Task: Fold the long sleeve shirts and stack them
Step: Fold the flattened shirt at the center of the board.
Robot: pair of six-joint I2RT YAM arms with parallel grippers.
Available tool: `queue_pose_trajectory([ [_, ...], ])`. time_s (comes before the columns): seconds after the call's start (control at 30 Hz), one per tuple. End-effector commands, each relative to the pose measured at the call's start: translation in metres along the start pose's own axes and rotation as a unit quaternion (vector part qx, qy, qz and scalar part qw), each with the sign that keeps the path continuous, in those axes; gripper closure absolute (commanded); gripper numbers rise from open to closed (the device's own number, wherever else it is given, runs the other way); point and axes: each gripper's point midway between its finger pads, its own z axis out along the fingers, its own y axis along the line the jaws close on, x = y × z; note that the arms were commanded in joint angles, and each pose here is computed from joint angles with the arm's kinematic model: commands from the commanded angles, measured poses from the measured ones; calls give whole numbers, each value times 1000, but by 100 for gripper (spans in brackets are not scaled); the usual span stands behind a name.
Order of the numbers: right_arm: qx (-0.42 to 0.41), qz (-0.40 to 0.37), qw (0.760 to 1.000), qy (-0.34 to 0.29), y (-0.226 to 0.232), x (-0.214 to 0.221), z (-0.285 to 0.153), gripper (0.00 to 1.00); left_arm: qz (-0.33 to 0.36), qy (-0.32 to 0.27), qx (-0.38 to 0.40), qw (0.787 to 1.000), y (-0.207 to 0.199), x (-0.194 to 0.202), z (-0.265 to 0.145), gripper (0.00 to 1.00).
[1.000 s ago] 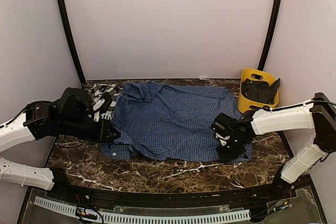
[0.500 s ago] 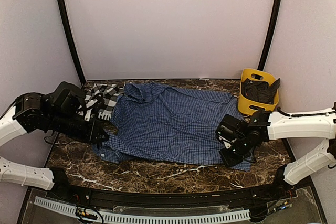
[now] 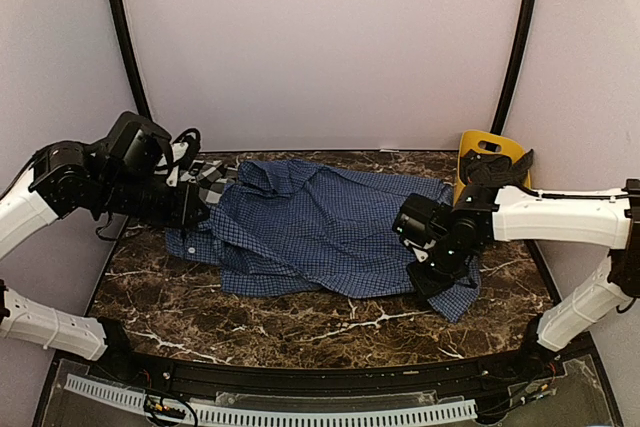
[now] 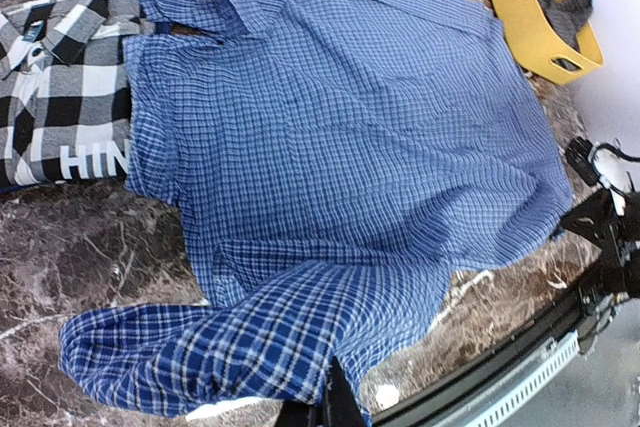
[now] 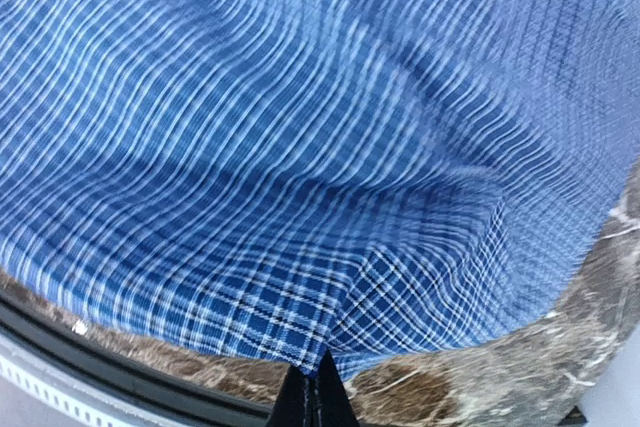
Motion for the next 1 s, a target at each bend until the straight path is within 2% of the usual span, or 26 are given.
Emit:
queue_pose_trajectory([
  [0.0, 70, -1, 997, -14, -31, -28, -5, 100, 9, -72, -40, 997, 22, -53, 11, 100],
  [0.1, 93, 2, 995, -24, -46, -48, -4, 100, 18, -89, -56, 994, 31, -76, 32, 100],
  [0.2, 111, 7, 993, -25, -62, -67, 2, 95, 22, -95, -59, 994, 36, -95, 52, 100],
  [0.27, 129, 17, 991, -25, -76, -78, 6, 89, 24, -111, -50, 992, 32, -117, 63, 100],
  [0.3, 136, 21, 990, -25, -81, -82, 8, 85, 25, -100, -54, 993, 33, -119, 78, 100],
  [0.47, 165, 32, 986, -24, -95, -93, 15, 60, 27, -97, -75, 992, 42, -147, 112, 100],
  [0.63, 105, 43, 992, -59, -73, -88, 5, 41, 25, -98, -89, 991, 52, -157, 125, 100],
  [0.83, 70, 40, 995, -60, -41, -59, 1, 37, 26, -96, -88, 991, 55, -161, 132, 100],
  [0.97, 80, 44, 996, -23, -44, -33, 27, 41, 27, -96, -81, 992, 55, -162, 133, 100],
])
